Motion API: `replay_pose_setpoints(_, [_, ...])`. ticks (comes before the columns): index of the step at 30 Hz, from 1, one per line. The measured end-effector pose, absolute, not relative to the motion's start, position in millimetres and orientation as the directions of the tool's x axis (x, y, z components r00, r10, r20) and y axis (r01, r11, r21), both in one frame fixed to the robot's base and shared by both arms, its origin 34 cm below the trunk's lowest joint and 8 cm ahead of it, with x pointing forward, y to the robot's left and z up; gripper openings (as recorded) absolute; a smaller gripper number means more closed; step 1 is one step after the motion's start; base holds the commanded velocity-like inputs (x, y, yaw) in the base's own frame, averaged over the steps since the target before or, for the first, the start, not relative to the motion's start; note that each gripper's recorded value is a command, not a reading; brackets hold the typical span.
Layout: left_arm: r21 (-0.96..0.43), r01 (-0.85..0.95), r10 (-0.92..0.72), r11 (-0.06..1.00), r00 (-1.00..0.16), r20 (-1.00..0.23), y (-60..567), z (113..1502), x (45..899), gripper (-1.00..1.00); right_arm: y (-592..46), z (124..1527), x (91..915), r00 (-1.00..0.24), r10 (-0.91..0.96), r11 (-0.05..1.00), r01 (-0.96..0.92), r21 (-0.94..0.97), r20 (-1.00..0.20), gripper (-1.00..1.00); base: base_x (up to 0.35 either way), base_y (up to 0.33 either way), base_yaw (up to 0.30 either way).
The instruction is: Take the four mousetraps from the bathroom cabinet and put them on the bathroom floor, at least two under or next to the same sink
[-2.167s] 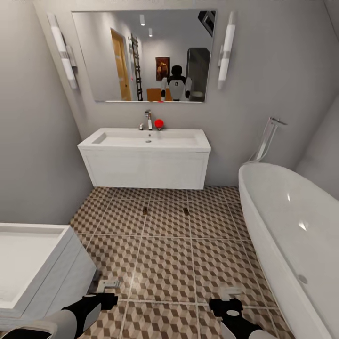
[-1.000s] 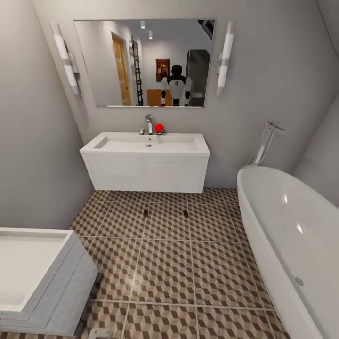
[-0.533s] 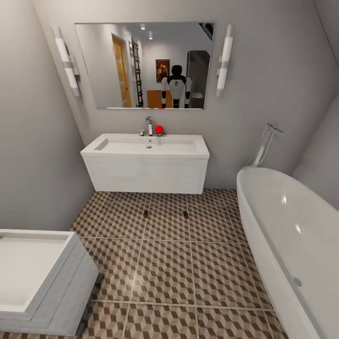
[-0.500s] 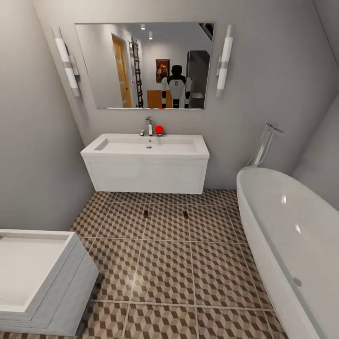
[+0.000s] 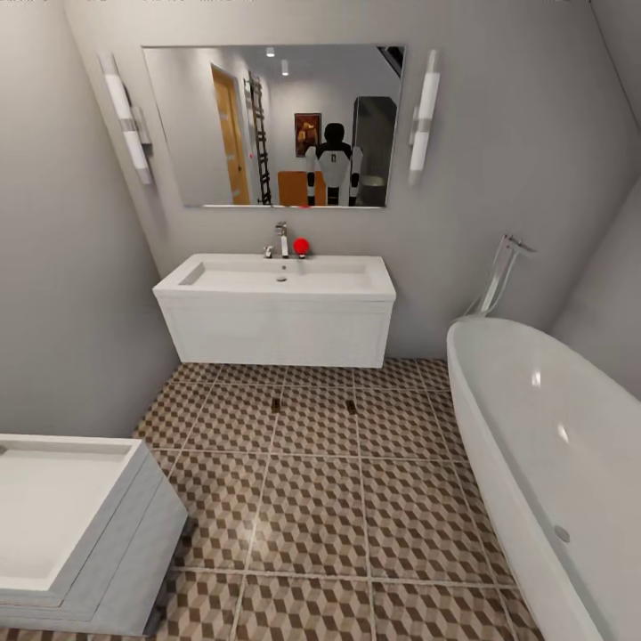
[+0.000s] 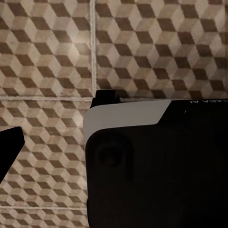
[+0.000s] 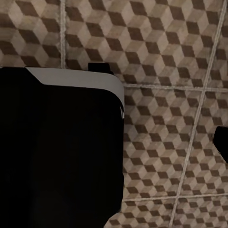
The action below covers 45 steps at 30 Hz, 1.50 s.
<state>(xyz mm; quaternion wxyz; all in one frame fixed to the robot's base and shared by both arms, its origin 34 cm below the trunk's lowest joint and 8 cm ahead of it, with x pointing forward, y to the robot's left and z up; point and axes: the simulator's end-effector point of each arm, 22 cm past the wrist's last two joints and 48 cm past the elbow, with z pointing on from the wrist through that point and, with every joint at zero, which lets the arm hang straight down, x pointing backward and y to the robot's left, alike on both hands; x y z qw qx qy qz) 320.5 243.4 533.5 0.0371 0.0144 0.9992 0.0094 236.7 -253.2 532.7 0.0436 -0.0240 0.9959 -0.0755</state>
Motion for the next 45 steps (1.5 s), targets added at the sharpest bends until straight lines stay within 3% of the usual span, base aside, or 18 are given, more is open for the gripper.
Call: replay_pose_setpoints(45, [0.010,0.030,0.031,0.999,-0.991,-0.129,235,545,338,1.00,-245,539,260,-0.988,-0.050,0.992,-0.033,-0.122,-0.146,1.00,0.000,0.000,0.000])
